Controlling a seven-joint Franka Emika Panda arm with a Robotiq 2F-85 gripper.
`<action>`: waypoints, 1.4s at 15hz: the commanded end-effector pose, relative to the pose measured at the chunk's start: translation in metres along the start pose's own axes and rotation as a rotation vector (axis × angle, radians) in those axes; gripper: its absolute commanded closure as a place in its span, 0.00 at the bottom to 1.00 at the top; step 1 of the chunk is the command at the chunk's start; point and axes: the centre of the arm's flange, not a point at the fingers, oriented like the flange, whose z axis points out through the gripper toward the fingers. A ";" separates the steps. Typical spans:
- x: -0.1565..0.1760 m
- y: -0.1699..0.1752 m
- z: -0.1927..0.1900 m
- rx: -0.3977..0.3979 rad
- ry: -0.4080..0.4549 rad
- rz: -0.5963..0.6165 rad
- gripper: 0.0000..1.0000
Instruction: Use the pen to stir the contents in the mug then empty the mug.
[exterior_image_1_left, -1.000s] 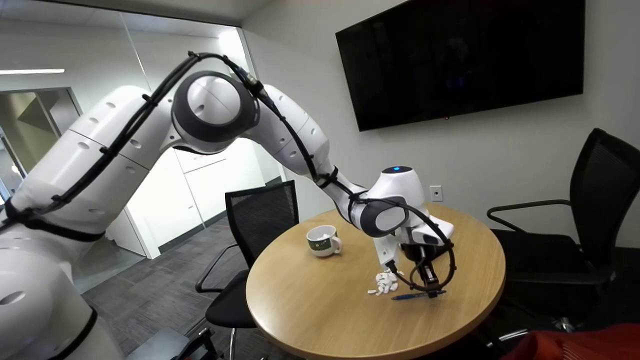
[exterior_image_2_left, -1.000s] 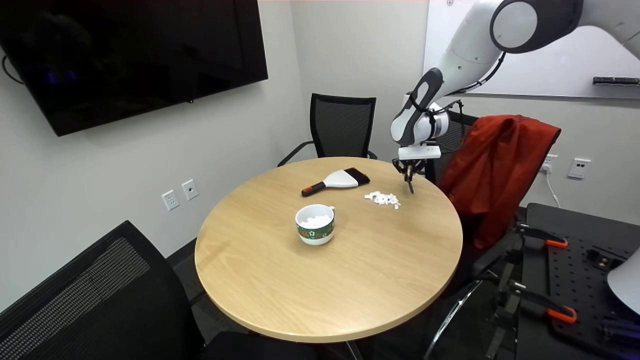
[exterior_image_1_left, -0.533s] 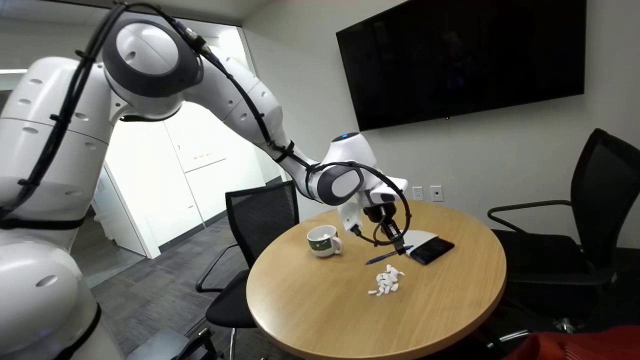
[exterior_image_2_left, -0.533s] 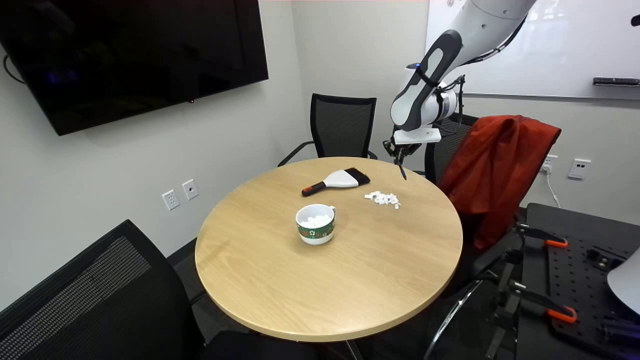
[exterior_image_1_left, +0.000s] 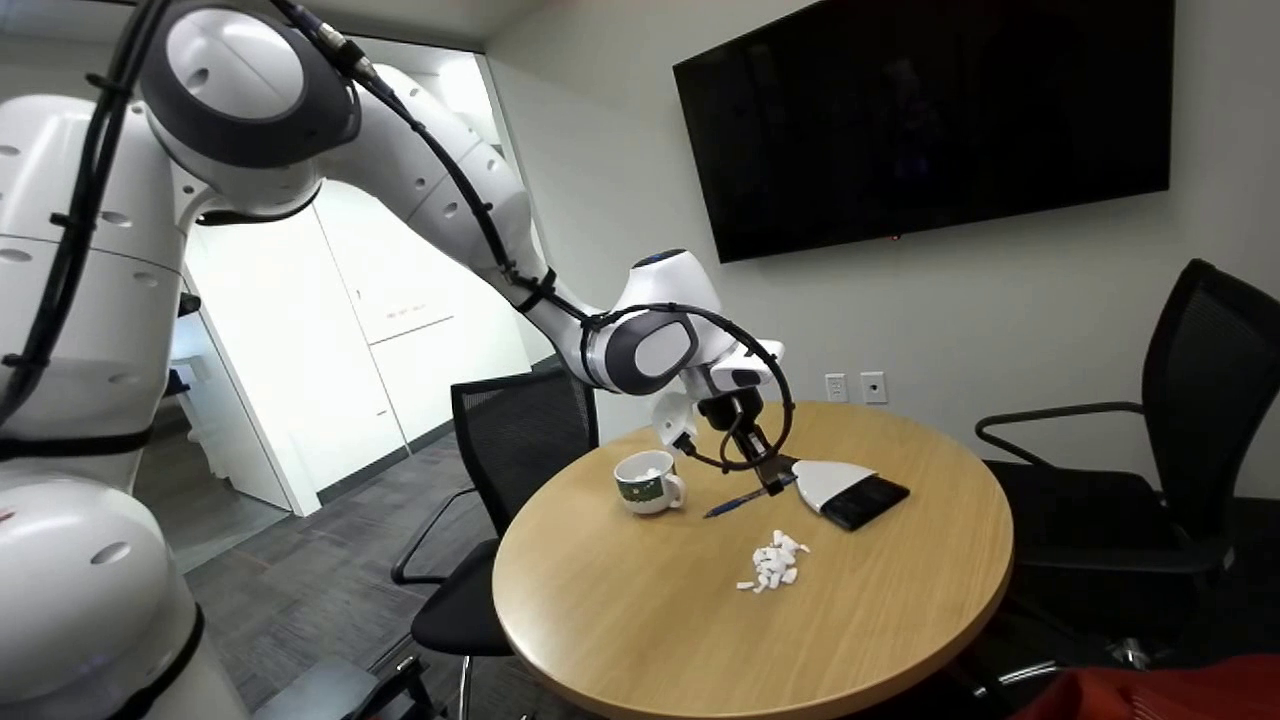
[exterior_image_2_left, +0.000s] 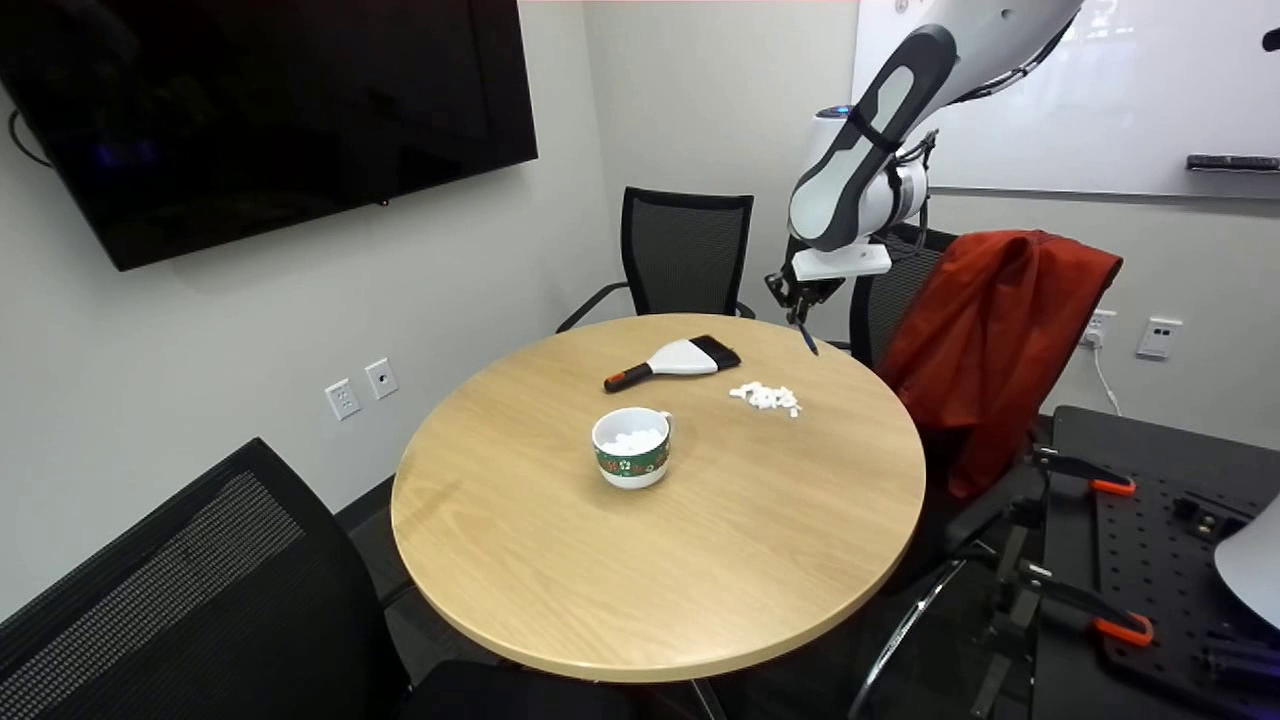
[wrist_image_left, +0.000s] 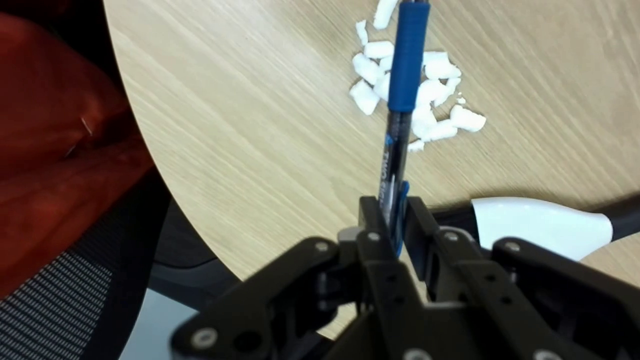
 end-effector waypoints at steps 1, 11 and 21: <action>0.000 0.000 0.000 0.000 0.000 0.000 0.84; -0.006 -0.054 -0.071 0.024 0.511 -0.147 0.96; -0.057 -0.163 -0.106 0.173 0.746 -0.264 0.84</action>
